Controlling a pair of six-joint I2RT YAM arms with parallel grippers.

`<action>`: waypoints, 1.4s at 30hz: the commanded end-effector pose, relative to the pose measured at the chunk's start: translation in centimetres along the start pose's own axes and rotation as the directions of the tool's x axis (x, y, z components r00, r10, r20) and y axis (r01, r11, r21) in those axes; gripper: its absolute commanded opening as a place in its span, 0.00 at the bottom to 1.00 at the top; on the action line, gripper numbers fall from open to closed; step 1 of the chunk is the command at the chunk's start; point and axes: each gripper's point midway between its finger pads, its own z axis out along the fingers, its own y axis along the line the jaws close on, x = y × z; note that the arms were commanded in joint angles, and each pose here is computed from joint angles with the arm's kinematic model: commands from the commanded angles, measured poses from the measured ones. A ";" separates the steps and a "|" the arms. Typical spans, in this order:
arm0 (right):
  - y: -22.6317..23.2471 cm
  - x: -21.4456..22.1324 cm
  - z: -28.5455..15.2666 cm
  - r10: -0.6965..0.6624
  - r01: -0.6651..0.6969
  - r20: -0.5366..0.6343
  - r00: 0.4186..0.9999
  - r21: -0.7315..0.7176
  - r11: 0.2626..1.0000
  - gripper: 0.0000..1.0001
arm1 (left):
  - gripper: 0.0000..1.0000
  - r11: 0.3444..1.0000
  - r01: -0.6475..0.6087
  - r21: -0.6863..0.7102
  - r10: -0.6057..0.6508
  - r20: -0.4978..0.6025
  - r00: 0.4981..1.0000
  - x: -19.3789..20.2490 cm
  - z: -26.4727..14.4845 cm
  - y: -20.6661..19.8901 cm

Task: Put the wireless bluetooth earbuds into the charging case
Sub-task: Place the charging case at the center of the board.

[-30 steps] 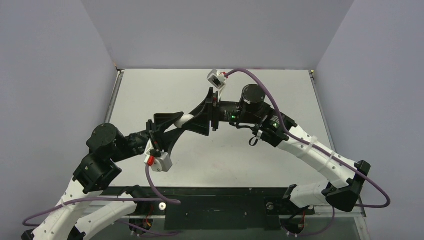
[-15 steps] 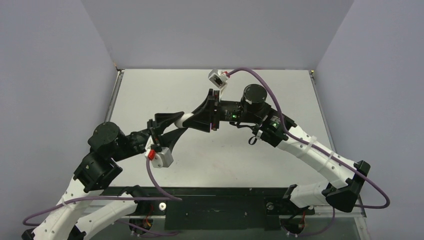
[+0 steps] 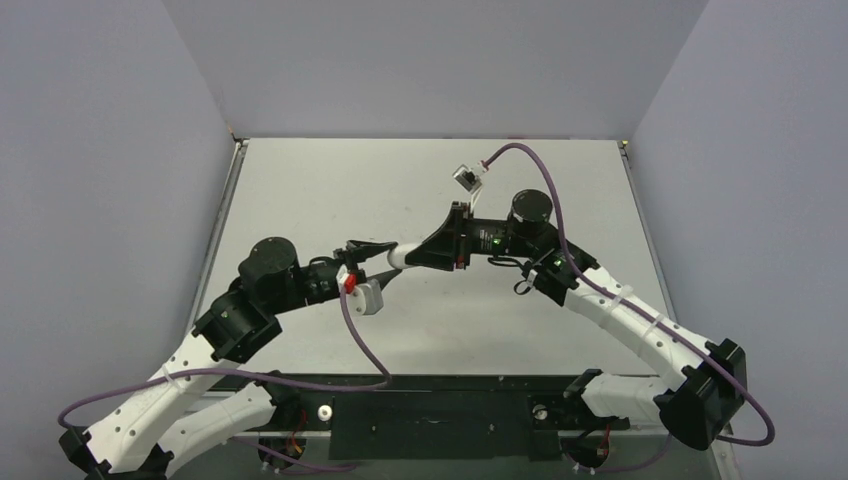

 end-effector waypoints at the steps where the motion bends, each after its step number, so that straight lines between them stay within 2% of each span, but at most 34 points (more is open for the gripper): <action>1: -4.5 -6.6 -5.1 -0.043 -0.014 0.268 0.962 0.209 0.978 0.00 | 0.38 0.969 -0.004 -0.247 -0.001 -0.021 1.000 -2.2 -5.1 4.3; 6: -2.2 -6.3 -4.2 -0.071 0.045 0.212 0.975 0.123 0.991 0.00 | 0.39 0.969 -0.040 -0.244 0.039 -0.008 0.999 -2.7 -4.9 4.5; 8: -3.3 -5.7 -4.9 -0.077 0.042 0.194 0.978 0.181 0.983 0.00 | 0.39 0.966 -0.047 -0.254 0.044 -0.020 0.999 -2.4 -5.0 4.7; 10: -5.6 -5.6 -6.2 -0.047 -0.012 0.224 0.974 0.252 0.968 0.00 | 0.39 0.965 -0.042 -0.257 0.034 -0.036 0.999 -2.0 -5.0 4.7; 13: -11.5 -6.0 -9.8 0.029 -0.169 0.335 0.942 0.398 0.902 0.00 | 0.43 0.962 0.006 -0.272 -0.018 -0.041 0.999 -1.6 -5.1 4.6; 17: -19.8 -3.1 -14.5 0.142 -0.373 0.407 0.902 0.571 0.731 0.00 | 0.46 0.918 0.178 -0.356 -0.211 -0.059 0.976 0.2 -5.1 5.0; 20: -24.7 -0.7 -16.6 0.209 -0.455 0.424 0.881 0.642 0.616 0.00 | 0.47 0.806 0.360 -0.470 -0.434 -0.056 0.899 3.2 -5.2 4.8; 23: -27.8 0.1 -17.5 0.245 -0.499 0.442 0.863 0.669 0.551 0.00 | 0.47 0.688 0.478 -0.546 -0.580 -0.018 0.814 5.5 -6.0 4.0; 24: -29.2 0.5 -17.9 0.260 -0.516 0.449 0.855 0.678 0.523 0.00 | 0.47 0.628 0.532 -0.568 -0.644 0.005 0.765 6.6 -6.1 3.5; 25: -29.9 0.4 -18.0 0.264 -0.524 0.455 0.850 0.682 0.511 0.00 | 0.48 0.598 0.570 -0.563 -0.678 0.024 0.735 6.8 -6.2 3.0; 26: -31.2 0.9 -18.3 0.281 -0.542 0.465 0.840 0.688 0.482 0.00 | 0.48 0.534 0.619 -0.576 -0.733 0.050 0.679 7.9 -6.2 2.5; 29: -33.5 1.7 -18.3 0.317 -0.582 0.488 0.813 0.682 0.442 0.00 | 0.48 0.424 0.708 -0.566 -0.815 0.104 0.571 9.4 -6.1 1.2; 32: -35.6 2.8 -17.6 0.361 -0.626 0.512 0.780 0.649 0.432 0.00 | 0.48 0.345 0.727 -0.594 -0.860 0.111 0.498 12.1 -6.3 -0.1; 33: -36.1 3.7 -17.4 0.390 -0.652 0.524 0.757 0.636 0.412 0.00 | 0.48 0.325 0.732 -0.599 -0.866 0.124 0.485 12.5 -6.4 -0.3; 36: -37.4 4.4 -17.3 0.398 -0.673 0.544 0.739 0.621 0.401 0.00 | 0.48 0.291 0.719 -0.631 -0.885 0.109 0.454 14.9 -6.9 -1.7; 42: -39.0 5.6 -17.6 0.422 -0.671 0.528 0.737 0.648 0.361 0.00 | 0.48 0.305 0.686 -0.661 -0.883 0.073 0.463 16.5 -7.7 -2.8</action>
